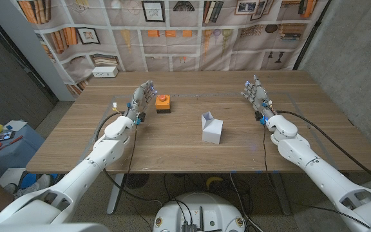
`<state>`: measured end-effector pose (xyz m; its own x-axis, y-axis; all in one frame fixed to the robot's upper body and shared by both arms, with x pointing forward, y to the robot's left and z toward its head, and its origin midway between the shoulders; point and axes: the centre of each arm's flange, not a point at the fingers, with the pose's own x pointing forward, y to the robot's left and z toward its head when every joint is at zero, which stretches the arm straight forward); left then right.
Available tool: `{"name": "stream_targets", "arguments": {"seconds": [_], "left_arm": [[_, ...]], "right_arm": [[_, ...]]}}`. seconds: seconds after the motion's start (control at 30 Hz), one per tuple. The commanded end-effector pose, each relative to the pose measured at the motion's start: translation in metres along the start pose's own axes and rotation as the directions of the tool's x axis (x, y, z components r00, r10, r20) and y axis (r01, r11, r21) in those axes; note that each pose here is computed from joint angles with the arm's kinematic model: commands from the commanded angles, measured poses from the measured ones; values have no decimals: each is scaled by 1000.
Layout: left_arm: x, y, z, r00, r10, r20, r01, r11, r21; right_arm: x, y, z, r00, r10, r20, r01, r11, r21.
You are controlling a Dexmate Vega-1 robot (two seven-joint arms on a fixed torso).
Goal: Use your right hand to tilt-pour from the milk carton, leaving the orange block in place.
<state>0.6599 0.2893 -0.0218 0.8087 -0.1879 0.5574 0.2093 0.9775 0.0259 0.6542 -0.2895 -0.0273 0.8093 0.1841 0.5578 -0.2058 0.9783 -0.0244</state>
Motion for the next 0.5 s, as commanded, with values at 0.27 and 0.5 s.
{"name": "stream_targets", "arguments": {"seconds": [0.27, 0.5], "left_arm": [[4, 1, 5, 1000, -1, -19, 2, 1000, 24], [4, 1, 8, 1000, 4, -20, -4, 1000, 28]], "right_arm": [[10, -3, -2, 1000, -7, -7, 6, 1000, -23], [6, -2, 0, 1000, 4, -28, -6, 998, -60]]}}
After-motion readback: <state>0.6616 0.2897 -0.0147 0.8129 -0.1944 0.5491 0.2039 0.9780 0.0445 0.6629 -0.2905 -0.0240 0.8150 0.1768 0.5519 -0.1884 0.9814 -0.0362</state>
